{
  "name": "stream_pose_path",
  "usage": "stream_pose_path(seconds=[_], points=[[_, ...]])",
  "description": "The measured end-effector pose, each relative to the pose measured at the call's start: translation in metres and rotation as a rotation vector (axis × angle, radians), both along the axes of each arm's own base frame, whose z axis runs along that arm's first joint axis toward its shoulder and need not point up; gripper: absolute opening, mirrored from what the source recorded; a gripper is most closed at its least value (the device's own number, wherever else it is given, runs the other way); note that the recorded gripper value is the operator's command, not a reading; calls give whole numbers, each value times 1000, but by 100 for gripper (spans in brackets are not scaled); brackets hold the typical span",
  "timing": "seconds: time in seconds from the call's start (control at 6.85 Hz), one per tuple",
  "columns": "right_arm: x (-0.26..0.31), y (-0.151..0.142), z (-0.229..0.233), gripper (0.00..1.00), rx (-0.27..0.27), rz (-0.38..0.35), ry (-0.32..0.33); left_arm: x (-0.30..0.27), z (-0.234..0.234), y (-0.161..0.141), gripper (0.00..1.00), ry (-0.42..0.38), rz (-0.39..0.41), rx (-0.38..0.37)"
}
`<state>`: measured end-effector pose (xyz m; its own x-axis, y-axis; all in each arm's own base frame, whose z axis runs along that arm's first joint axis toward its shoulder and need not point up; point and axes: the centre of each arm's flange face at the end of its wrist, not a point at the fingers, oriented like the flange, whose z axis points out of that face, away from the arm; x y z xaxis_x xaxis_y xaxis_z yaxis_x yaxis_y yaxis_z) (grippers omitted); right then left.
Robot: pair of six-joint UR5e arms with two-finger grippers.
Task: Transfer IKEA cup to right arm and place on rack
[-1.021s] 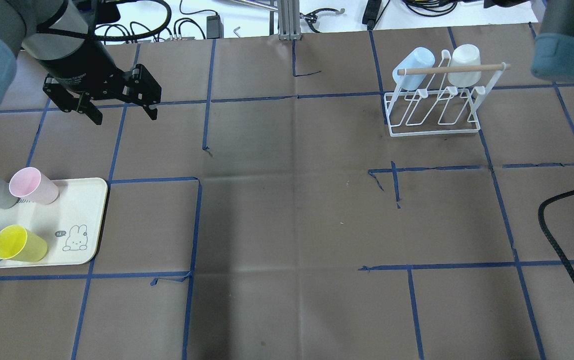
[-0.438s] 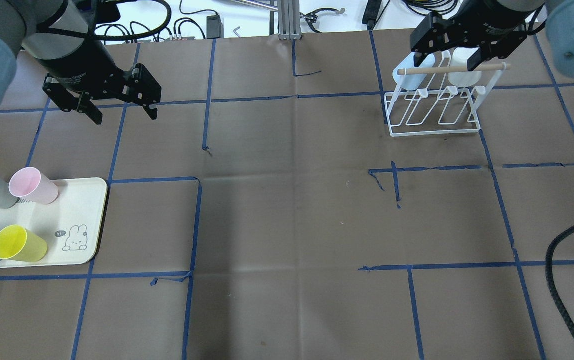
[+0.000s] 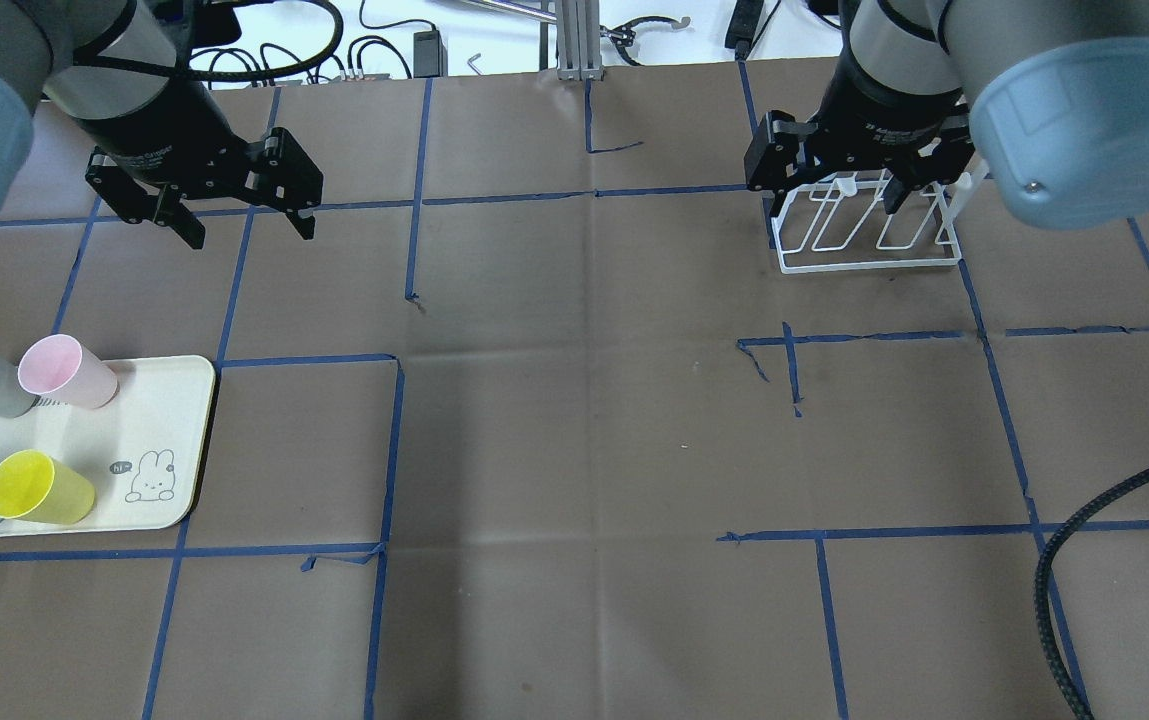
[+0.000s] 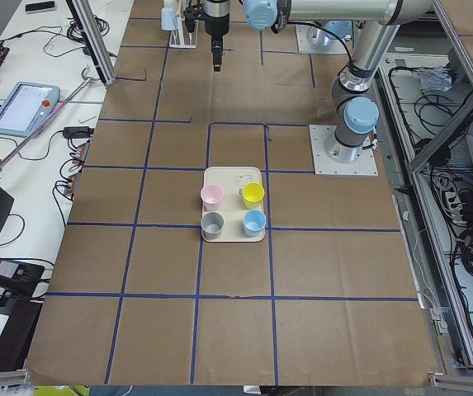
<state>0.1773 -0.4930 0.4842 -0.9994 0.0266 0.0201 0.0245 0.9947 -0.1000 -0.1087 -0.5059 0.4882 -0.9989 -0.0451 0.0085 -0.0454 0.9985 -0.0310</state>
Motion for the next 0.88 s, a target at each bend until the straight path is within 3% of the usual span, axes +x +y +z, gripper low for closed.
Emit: stream_pose_path(seconds=[0.88], points=[[4,3,-1,100,15,3,8,0,0,0,99,0,0,0]])
